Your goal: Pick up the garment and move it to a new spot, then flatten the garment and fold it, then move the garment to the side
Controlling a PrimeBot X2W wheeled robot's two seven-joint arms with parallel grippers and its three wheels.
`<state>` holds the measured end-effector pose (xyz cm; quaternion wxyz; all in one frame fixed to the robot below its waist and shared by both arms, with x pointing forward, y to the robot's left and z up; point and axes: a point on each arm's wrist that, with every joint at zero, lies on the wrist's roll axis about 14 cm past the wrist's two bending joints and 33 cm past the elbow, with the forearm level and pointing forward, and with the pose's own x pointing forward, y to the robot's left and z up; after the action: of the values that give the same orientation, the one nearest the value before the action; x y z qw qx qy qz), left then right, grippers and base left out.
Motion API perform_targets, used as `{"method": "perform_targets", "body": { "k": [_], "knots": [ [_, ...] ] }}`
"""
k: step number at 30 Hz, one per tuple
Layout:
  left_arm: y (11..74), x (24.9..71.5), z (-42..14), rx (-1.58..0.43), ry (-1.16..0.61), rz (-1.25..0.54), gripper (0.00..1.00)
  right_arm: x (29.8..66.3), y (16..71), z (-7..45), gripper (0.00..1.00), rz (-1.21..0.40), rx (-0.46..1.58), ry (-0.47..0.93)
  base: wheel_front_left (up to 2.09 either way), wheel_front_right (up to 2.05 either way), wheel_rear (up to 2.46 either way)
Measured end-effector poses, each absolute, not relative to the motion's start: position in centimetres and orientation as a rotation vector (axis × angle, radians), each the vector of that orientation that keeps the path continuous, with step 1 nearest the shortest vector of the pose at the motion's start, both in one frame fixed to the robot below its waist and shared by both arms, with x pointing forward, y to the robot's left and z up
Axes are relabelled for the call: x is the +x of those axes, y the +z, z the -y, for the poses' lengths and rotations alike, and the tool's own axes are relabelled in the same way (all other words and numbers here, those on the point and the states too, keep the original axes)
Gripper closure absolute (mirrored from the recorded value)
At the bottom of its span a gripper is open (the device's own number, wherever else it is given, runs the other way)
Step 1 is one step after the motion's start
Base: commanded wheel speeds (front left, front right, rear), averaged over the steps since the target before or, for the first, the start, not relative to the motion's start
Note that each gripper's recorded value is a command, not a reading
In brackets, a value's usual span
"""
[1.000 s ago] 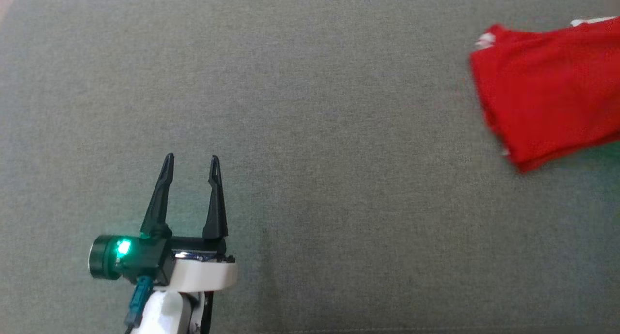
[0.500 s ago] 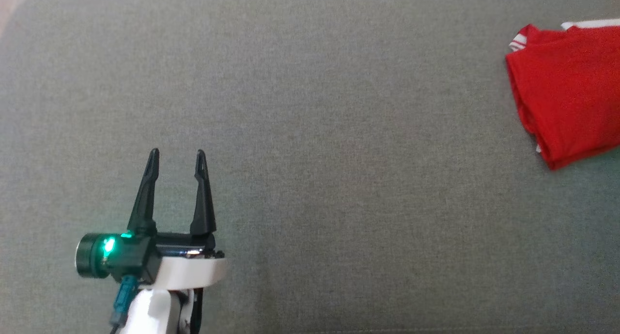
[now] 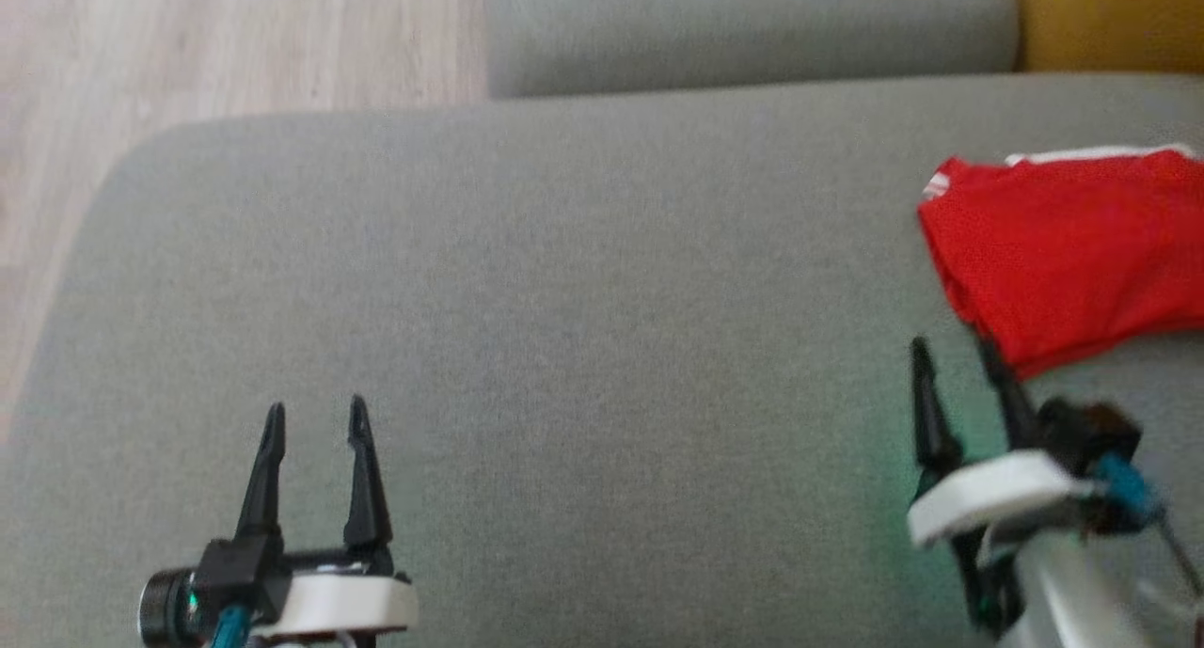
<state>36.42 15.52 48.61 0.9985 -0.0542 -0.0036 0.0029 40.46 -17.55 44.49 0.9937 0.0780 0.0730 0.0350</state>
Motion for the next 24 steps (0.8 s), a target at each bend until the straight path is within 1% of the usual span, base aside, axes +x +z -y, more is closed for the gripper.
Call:
{"method": "perform_targets", "body": {
  "k": [2, 5, 8, 12, 17, 18, 24],
  "knots": [
    [49.0, 35.7, -15.8, -0.106, 0.017, 0.020, 0.00, 38.6, 45.5, 16.0, 0.00, -0.104, 0.155, 0.113, 0.00, 0.00, 0.00],
    [49.1, 34.7, -15.8, -0.096, 0.014, 0.024, 0.00, 36.3, 47.1, 14.7, 0.00, -0.046, 0.090, 0.169, 0.00, 0.00, 0.00],
    [48.8, 33.8, -15.6, -0.089, 0.009, 0.015, 0.00, 34.6, 48.0, 14.4, 0.00, -0.012, 0.085, 0.177, 0.00, 0.00, 0.00],
    [48.3, 33.3, -15.6, -0.087, 0.008, 0.001, 0.00, 33.4, 48.1, 13.9, 0.00, -0.006, 0.069, 0.190, 0.00, 0.00, 0.00],
    [48.1, 33.1, -15.6, -0.086, 0.004, -0.004, 0.00, 33.2, 48.4, 13.8, 0.00, 0.006, 0.072, 0.190, 0.00, 0.00, 0.00],
    [48.1, 33.1, -15.5, -0.087, 0.002, -0.006, 1.00, 33.2, 48.4, 13.8, 1.00, 0.003, 0.072, 0.190, 0.00, 0.00, 0.00],
    [44.8, 31.6, -15.7, -0.100, 0.012, -0.122, 1.00, 31.5, 44.9, 14.1, 1.00, -0.111, 0.098, 0.175, 0.00, 0.00, 0.00]
  ]
}}
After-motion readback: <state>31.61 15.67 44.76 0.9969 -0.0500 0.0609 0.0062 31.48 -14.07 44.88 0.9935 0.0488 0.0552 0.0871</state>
